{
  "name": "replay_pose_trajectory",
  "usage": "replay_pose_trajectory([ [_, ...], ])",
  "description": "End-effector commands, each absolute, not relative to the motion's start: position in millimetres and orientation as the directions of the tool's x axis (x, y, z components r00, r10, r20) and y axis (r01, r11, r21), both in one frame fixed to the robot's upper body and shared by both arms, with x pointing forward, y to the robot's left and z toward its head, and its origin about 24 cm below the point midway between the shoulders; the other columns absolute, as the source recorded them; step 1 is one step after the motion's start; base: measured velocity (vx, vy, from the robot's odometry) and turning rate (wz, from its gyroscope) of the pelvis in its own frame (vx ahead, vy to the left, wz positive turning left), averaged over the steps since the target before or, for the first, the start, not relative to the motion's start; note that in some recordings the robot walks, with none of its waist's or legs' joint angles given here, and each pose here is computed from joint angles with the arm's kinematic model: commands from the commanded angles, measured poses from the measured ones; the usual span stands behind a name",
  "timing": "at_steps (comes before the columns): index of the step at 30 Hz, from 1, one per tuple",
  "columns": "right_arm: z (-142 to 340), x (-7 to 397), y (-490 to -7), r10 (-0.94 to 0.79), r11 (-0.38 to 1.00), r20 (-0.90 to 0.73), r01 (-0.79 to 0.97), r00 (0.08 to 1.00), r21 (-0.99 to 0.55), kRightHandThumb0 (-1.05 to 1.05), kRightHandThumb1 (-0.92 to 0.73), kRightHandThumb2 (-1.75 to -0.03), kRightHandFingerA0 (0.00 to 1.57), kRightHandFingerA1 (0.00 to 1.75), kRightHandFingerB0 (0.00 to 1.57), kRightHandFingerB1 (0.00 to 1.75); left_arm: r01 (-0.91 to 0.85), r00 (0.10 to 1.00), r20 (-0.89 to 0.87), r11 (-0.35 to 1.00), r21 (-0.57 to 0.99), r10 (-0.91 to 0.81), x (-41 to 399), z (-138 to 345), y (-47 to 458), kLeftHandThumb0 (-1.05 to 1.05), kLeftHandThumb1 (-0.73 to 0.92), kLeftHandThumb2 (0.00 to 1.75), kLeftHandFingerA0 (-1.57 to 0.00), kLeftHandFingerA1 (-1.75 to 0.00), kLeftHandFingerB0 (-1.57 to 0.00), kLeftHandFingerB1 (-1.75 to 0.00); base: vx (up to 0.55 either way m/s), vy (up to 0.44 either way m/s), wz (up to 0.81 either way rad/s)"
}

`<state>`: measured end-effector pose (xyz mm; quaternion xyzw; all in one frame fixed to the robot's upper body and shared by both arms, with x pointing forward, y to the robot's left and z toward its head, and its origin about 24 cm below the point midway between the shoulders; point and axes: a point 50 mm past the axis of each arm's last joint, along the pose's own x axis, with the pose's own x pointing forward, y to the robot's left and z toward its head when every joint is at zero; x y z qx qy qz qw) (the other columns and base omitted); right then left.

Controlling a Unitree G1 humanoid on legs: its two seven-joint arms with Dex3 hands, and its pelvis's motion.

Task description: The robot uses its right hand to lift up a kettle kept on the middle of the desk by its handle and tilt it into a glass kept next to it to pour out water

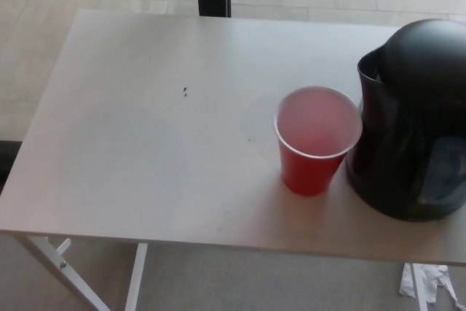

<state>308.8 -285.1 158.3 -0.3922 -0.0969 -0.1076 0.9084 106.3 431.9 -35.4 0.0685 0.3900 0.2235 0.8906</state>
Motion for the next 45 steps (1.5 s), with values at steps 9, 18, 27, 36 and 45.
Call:
replay_pose_trajectory([
  [9, 203.5, 316.0, -272.1, -0.07, 0.694, 0.359, 0.304, 0.931, -0.653, -0.2, -0.37, -1.35, 0.92, 1.75, 0.8, 1.53, -0.343, 0.6, -0.651, 0.885, 0.315, 0.465, 102.8, -27.7, 439.1, -0.69, 0.81, 0.64, -0.56, -0.54, -0.38, -0.4, 0.0, 0.0, 0.0],
  [18, 210.5, 316.0, -267.4, -0.063, 0.682, 0.354, 0.3, 0.933, -0.668, -0.22, -0.41, -1.18, 1.24, 1.41, 1.01, 1.24, -0.329, 0.596, -0.651, 0.883, 0.335, 0.47, 101.4, -27.4, 439.6, -0.72, 0.82, 0.64, -0.55, -0.53, -0.39, -0.4, 0.0, 0.0, 0.0],
  [27, 221.1, 316.8, -260.8, -0.027, 0.634, 0.333, 0.274, 0.942, -0.723, -0.2, -0.4, -1.3, 0.88, 1.75, 0.8, 1.51, -0.328, 0.589, -0.654, 0.88, 0.344, 0.476, 101.8, -26.5, 440.8, -0.7, 0.83, 0.65, -0.56, -0.5, -0.38, -0.39, 0.0, 0.0, 0.0],
  [36, 239.0, 321.2, -246.5, 0.04, 0.578, 0.355, 0.268, 0.934, -0.771, -0.23, -0.46, -1.16, 1.2, 1.39, 0.98, 1.22, -0.326, 0.592, -0.653, 0.881, 0.343, 0.473, 101.9, -26.2, 440.8, -0.71, 0.84, 0.65, -0.56, -0.5, -0.38, -0.39, 0.0, 0.0, 0.0],
  [45, 255.3, 329.6, -236.4, 0.109, 0.536, 0.368, 0.258, 0.923, -0.804, -0.18, -0.5, -1.19, 0.9, 1.75, 0.79, 1.56, -0.33, 0.591, -0.649, 0.877, 0.348, 0.48, 104.6, -24.4, 442.1, -0.7, 0.67, 1.04, -0.52, -0.62, -0.34, -0.53, 0.0, 0.0, 0.0],
])
